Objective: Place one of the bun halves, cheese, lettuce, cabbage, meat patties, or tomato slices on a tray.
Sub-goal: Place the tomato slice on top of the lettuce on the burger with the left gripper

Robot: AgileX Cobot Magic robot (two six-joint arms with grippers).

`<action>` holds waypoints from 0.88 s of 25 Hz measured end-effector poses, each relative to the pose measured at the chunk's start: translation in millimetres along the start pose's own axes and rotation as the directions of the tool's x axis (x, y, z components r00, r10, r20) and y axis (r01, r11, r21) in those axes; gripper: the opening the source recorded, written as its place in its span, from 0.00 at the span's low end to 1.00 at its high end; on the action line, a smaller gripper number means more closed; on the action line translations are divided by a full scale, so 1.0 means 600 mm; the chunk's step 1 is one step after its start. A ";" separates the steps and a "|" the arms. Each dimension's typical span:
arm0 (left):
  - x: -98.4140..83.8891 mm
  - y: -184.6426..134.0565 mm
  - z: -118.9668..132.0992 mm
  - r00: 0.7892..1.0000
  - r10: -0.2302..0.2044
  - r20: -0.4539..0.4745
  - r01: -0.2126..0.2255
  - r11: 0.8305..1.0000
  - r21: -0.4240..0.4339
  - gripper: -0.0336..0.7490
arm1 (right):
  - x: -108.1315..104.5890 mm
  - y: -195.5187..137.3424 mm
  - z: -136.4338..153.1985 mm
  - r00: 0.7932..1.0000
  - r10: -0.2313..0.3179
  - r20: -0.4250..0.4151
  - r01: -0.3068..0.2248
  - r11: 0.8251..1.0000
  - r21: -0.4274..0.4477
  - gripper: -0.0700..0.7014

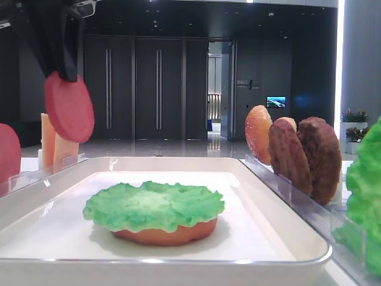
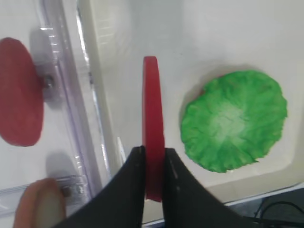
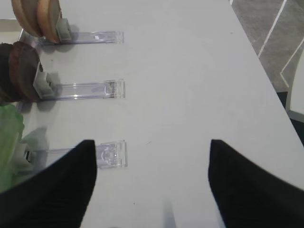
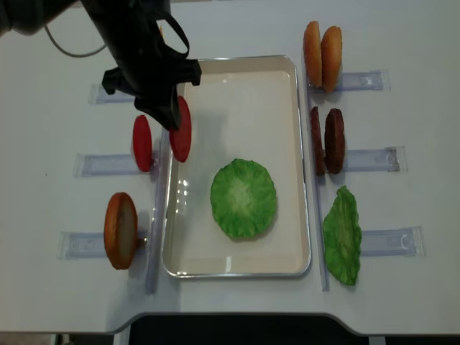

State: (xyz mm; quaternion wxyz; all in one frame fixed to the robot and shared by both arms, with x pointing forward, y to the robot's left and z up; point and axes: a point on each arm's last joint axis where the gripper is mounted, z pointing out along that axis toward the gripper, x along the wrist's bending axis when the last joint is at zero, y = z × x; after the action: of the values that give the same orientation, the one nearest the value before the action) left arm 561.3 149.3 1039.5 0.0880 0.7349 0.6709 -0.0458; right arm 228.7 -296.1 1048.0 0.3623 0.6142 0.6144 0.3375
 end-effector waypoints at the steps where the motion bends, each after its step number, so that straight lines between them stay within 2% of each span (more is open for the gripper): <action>1: -0.003 -0.001 -0.002 1.000 0.001 0.021 -0.001 1.000 0.002 0.13 | 0.000 0.000 0.000 1.000 0.000 0.000 0.000 1.000 0.000 0.71; 8: -0.017 -0.017 -0.014 0.989 0.039 0.140 -0.042 0.999 0.015 0.13 | 0.000 0.000 0.000 1.000 0.000 0.000 0.000 1.000 0.000 0.71; 13: -0.009 -0.037 0.000 0.974 0.043 0.223 -0.059 0.996 0.066 0.13 | 0.000 0.000 0.000 1.000 0.000 0.000 0.000 1.000 0.000 0.71; 17: -0.003 -0.048 0.016 0.959 0.033 0.281 -0.048 0.998 0.046 0.13 | 0.000 0.000 0.000 1.000 0.000 0.000 0.000 1.000 0.000 0.71; 19: -0.003 -0.053 0.029 0.946 0.029 0.323 -0.039 0.999 0.025 0.13 | 0.000 0.000 0.000 1.000 0.000 0.000 0.000 1.000 0.000 0.71; 22: -0.007 -0.058 0.050 0.914 0.026 0.405 -0.020 1.000 -0.020 0.13 | 0.000 0.000 0.000 1.000 0.000 0.000 0.000 1.000 0.000 0.71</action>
State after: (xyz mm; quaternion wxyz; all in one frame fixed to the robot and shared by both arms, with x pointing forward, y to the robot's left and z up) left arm 528.0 142.4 1008.4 0.2313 0.7166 0.6297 -0.1911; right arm 228.7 -296.1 1048.0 0.3623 0.6142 0.6144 0.3375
